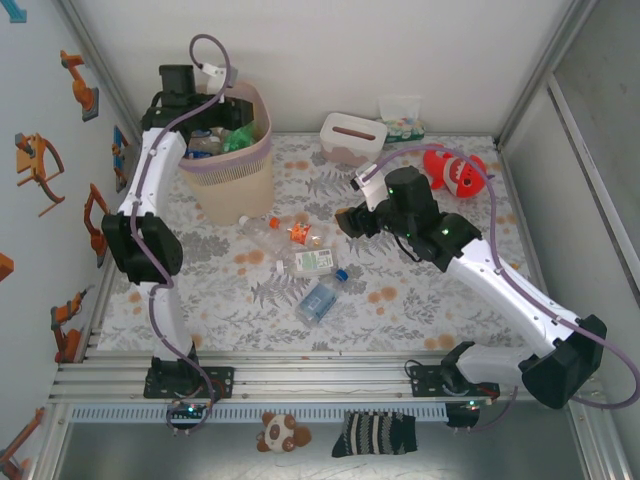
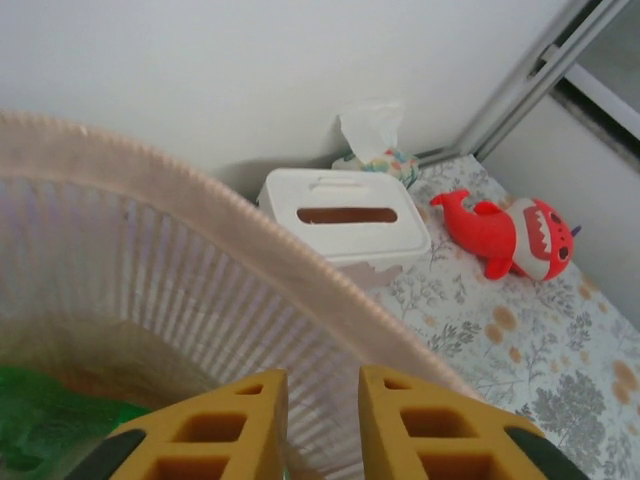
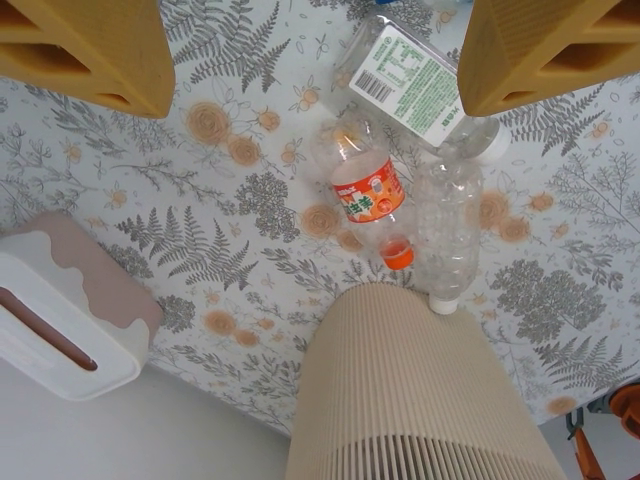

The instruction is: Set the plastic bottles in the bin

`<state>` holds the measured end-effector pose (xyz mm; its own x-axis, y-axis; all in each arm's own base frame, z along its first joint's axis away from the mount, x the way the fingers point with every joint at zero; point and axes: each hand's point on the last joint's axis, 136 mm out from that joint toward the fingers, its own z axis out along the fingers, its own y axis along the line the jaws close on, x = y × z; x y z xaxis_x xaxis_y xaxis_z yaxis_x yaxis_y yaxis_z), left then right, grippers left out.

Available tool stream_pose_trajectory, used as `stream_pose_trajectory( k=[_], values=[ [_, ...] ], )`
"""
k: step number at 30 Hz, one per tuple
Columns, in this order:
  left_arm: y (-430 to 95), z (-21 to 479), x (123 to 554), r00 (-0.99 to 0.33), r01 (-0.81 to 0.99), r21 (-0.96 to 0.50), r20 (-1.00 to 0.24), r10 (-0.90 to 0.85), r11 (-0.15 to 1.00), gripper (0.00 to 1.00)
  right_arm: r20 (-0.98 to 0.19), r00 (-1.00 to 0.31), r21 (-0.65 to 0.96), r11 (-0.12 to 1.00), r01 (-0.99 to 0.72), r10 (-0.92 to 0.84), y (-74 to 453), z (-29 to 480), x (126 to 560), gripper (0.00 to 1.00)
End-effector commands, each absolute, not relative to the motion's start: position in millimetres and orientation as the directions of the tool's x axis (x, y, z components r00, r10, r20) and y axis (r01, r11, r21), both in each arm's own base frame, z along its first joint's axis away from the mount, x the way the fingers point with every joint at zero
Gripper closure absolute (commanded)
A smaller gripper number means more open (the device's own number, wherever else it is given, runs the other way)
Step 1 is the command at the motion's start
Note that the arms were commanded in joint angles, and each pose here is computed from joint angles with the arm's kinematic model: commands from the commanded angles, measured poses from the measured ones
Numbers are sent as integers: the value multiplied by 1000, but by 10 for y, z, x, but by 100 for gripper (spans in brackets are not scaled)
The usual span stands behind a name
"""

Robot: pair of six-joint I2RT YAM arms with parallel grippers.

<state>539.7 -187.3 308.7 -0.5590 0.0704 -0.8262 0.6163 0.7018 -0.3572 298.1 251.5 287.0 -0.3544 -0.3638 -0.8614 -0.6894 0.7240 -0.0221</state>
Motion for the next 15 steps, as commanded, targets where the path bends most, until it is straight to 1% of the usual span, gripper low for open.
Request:
stream_pose_trajectory(
  k=[1, 3, 7, 10, 15],
  values=[
    [-1875, 2823, 5344, -640, 572, -397, -764, 87, 718, 81, -874, -331, -36, 727, -686, -356, 2492, 2938, 2944, 26],
    [-1800, 2622, 5342, -680, 530, -398, -727, 95, 749, 83, -871, -336, -33, 725, -688, -357, 2496, 2924, 2939, 26],
    [-1734, 2461, 5283, -718, 499, -414, -690, 95, 762, 85, -872, -336, -32, 726, -687, -357, 2499, 2925, 2946, 26],
    [-1746, 2610, 5230, -693, 518, -410, -715, 88, 751, 85, -873, -336, -28, 724, -690, -354, 2514, 2937, 2948, 26],
    [-1758, 3138, 5089, -613, 567, -381, -787, 65, 730, 82, -868, -358, -4, 727, -687, -344, 2533, 2904, 2950, 26]
  ],
)
